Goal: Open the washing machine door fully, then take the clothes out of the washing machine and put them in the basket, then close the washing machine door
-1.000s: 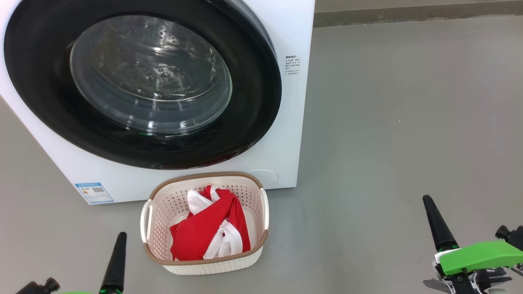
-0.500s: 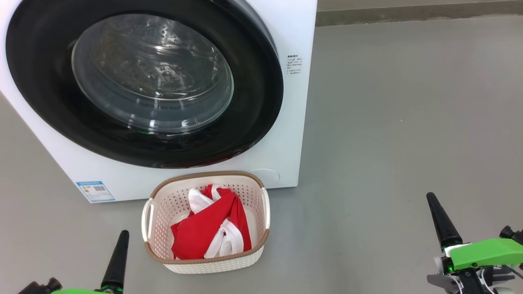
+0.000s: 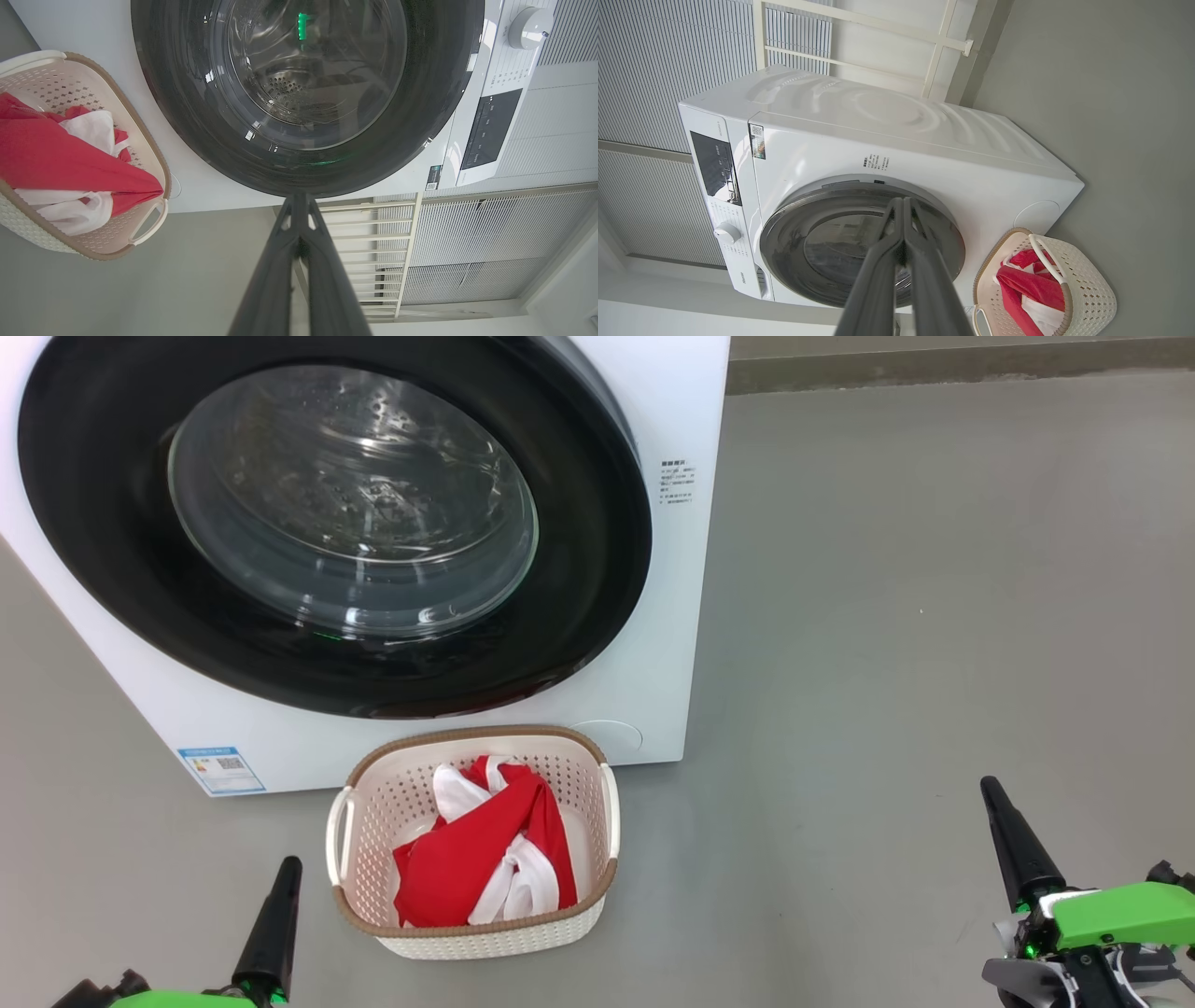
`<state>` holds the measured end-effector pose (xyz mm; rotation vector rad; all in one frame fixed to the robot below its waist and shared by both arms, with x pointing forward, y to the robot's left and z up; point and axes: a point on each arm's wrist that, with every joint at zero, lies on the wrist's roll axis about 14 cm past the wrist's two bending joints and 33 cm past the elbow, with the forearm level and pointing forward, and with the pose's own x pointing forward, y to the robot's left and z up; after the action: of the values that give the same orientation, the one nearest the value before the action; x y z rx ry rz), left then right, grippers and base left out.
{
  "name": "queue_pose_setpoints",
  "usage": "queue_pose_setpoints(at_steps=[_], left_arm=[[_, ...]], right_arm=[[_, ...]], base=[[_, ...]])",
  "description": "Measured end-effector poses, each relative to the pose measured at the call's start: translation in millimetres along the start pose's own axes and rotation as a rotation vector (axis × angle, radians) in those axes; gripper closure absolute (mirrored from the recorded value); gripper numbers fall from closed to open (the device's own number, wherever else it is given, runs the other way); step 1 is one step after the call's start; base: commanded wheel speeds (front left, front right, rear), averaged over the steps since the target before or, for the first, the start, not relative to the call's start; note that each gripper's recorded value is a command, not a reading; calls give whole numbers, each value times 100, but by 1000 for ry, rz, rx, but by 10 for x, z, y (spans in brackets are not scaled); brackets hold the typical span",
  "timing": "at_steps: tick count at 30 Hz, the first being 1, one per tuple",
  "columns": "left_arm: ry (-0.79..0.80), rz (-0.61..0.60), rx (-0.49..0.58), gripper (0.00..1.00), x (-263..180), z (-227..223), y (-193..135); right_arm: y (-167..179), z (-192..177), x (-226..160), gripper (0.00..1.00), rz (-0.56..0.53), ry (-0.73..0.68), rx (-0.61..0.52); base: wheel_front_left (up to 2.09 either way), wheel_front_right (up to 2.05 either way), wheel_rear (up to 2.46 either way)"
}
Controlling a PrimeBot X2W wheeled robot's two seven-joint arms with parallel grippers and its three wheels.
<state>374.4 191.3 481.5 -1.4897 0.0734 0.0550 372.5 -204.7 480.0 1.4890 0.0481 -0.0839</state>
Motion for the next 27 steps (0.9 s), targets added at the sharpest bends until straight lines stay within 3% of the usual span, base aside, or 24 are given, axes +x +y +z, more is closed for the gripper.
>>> queue_pose_setpoints(at_steps=[8, 27], left_arm=[[11, -12, -83, 100, 35, -13, -34], [11, -11, -85, 100, 35, -13, -28]], right_arm=[[47, 14, 39, 100, 16, 1, 83], [42, 15, 38, 100, 15, 0, 85]], base=[[0, 0, 0], [0, 0, 0]])
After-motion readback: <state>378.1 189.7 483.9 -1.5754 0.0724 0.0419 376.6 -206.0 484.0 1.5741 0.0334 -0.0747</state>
